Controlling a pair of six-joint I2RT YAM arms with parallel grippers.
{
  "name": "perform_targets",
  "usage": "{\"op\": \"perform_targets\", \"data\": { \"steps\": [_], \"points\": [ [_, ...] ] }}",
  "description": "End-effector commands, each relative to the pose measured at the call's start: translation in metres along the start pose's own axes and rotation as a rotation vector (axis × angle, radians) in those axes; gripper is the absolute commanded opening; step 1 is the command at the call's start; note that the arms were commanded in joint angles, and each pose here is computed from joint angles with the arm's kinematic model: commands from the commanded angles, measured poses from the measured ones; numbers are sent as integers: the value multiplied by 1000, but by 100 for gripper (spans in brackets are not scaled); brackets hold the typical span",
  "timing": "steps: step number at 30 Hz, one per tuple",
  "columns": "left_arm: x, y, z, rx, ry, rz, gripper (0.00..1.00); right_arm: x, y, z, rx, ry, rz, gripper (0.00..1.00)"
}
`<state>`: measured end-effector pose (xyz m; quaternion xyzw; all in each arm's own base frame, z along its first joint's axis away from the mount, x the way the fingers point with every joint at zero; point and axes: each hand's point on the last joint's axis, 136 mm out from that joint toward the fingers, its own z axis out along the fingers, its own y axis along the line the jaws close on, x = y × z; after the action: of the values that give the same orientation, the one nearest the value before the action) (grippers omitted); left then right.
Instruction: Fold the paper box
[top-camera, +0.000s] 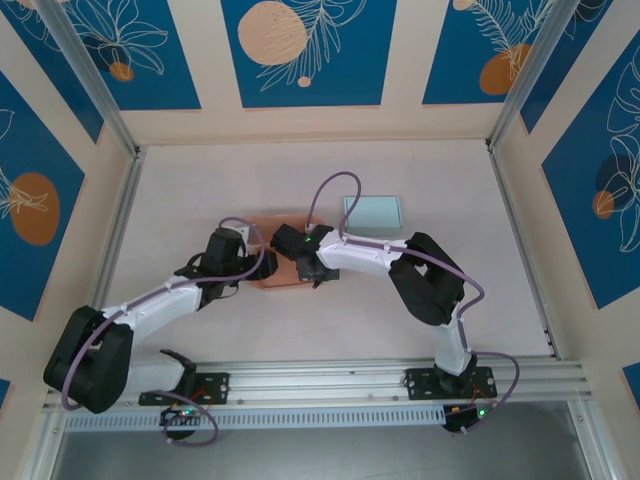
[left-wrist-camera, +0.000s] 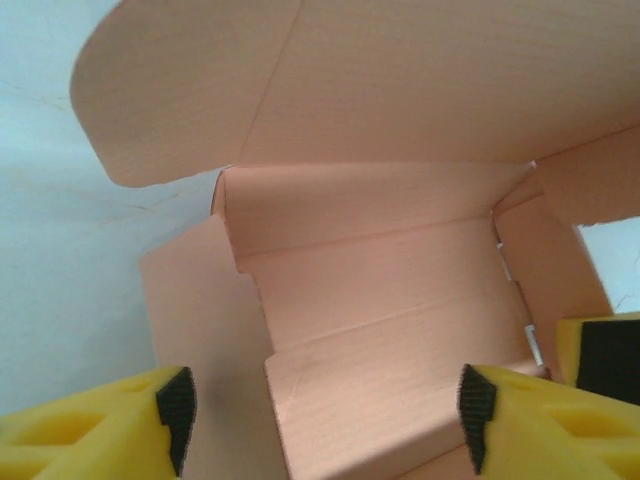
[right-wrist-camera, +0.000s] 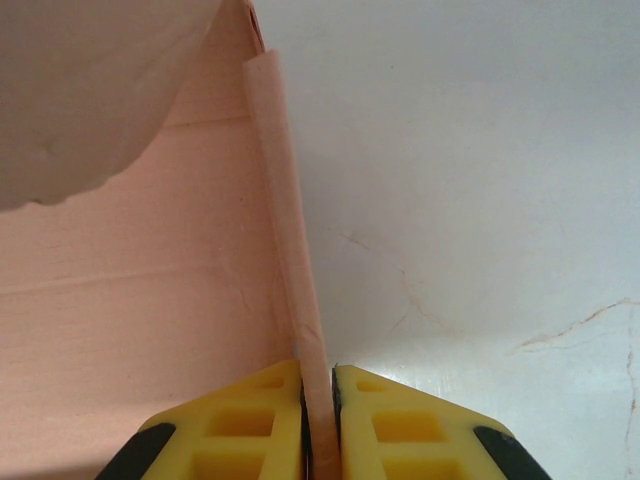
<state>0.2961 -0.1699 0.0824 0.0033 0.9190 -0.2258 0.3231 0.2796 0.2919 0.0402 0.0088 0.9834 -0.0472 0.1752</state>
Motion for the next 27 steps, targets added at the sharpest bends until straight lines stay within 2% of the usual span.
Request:
{"op": "perform_targets", "data": {
  "steps": [1, 7, 10, 17, 27],
  "points": [
    [-2, 11, -9, -69, -7, -11, 80, 34, -13, 13, 64, 124, -91, 15],
    [-15, 24, -34, -99, -89, -29, 92, 34, -12, 13, 58, 123, -90, 15],
    [-15, 28, -38, -84, -88, -50, 93, 34, -7, 10, 34, 118, -99, 17],
    [-12, 18, -40, -20, -77, -53, 93, 23, 5, -11, -19, 75, -114, 41],
    [1, 30, -50, -82, -41, -36, 93, 4, 18, -34, -123, 18, -99, 47]
  ]
}}
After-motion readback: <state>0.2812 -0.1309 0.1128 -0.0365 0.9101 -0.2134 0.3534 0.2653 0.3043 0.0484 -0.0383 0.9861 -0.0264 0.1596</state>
